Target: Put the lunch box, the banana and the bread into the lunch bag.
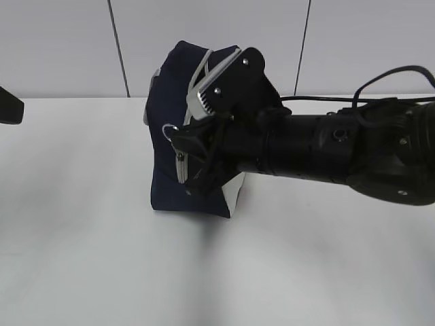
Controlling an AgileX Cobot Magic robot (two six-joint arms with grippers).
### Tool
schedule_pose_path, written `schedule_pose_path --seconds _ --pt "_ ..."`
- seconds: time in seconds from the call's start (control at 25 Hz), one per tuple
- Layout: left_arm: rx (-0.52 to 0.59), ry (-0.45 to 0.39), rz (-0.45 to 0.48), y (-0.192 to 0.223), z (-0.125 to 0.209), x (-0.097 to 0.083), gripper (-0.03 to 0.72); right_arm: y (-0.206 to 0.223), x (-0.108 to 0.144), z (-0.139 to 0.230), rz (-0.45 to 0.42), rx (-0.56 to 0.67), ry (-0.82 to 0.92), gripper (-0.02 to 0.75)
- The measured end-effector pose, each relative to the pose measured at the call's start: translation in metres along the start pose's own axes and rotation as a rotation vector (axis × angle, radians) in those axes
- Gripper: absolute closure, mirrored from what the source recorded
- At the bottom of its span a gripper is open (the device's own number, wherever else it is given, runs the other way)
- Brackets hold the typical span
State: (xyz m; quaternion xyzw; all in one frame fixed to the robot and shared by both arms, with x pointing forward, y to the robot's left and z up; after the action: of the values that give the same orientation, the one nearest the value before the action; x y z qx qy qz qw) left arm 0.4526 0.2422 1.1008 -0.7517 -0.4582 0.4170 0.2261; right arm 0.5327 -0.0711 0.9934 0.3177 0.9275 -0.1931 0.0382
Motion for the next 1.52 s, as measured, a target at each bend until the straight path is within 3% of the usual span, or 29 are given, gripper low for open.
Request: schedule_pose_path --seconds 0.44,0.72,1.04,1.52 --pt "-0.032 0.022 -0.001 0.0 -0.003 0.0 0.318 -0.008 -0.041 -0.023 -0.063 -0.047 -0.004 0.754" --pt "-0.085 0.089 0.038 0.0 -0.01 -0.004 0.318 -0.005 -0.047 -0.04 -0.099 -0.045 -0.05 0.754" --pt "-0.063 0.127 0.12 0.027 -0.02 -0.001 0.318 0.009 -0.054 -0.054 -0.148 -0.04 -0.047 0.754" --pt "-0.096 0.193 0.252 0.078 -0.038 0.011 0.318 0.002 -0.08 -0.055 -0.091 -0.037 0.088 0.754"
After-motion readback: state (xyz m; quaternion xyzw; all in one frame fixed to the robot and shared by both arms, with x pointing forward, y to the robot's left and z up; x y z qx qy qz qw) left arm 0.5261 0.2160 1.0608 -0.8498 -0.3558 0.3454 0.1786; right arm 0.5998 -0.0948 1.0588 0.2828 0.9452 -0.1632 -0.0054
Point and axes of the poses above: a point on each arm's last joint axis where the gripper is mounted, y pointing out along that axis toward the gripper, x along the wrist's bending axis when the last joint is at zero, z = x × y, the point moved 2 cm from there along y, pointing out along that axis toward the gripper, and after that the axes turned 3 degrees about y, right-handed, at the moved point
